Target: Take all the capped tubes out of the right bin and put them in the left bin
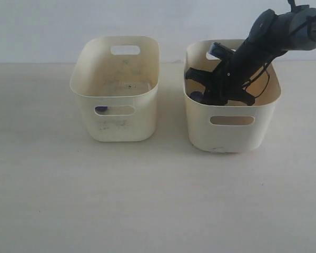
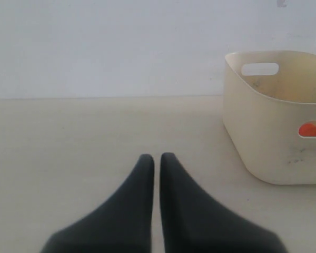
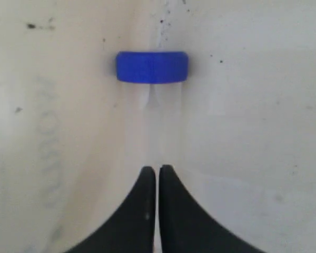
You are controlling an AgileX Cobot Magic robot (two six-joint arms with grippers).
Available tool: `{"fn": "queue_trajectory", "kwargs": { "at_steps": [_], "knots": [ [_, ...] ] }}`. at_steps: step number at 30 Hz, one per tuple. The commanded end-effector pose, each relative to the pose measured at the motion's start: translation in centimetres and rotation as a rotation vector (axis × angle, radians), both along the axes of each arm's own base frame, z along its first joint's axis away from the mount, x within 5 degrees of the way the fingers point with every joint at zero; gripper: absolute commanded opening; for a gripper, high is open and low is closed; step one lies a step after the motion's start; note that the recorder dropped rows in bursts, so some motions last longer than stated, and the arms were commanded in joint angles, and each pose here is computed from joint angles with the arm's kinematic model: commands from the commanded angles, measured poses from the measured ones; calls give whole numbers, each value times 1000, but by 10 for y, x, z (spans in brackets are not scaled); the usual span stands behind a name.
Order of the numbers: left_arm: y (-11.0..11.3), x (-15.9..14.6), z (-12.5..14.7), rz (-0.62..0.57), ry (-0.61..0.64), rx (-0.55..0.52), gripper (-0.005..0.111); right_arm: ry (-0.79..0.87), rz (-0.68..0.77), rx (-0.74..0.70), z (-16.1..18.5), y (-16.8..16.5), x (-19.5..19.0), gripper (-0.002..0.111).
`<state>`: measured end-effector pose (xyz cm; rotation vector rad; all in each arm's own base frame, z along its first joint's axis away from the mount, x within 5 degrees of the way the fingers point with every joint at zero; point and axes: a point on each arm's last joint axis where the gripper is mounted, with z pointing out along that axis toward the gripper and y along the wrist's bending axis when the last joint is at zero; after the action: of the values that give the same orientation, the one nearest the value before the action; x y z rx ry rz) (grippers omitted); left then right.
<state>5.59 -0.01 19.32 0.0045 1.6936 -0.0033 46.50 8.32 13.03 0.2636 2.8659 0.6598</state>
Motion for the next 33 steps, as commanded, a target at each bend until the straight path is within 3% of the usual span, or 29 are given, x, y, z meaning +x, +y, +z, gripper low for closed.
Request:
{"fn": "queue_trajectory", "kwargs": {
  "at_steps": [1, 9, 11, 17, 20, 23, 33],
  "knots": [
    [0, 0, 2, 1, -8, -16, 4, 32, 28, -41, -13, -3, -3, 0],
    [0, 0, 2, 1, -8, -16, 4, 0, 14, -34, 1, -3, -2, 2],
    [0, 0, 2, 1, -8, -16, 4, -21, 9, -32, 7, -3, -2, 13],
    [0, 0, 2, 1, -8, -16, 4, -49, 8, -30, 19, -3, -2, 63],
    [0, 0, 2, 1, -8, -16, 4, -45, 15, -24, 19, -1, -2, 79],
    [0, 0, 2, 1, -8, -16, 4, -62, 33, -31, 19, -2, -2, 84],
    [0, 0, 2, 1, -8, -16, 4, -91, 23, -33, 20, 6, 0, 84]
  ]
}}
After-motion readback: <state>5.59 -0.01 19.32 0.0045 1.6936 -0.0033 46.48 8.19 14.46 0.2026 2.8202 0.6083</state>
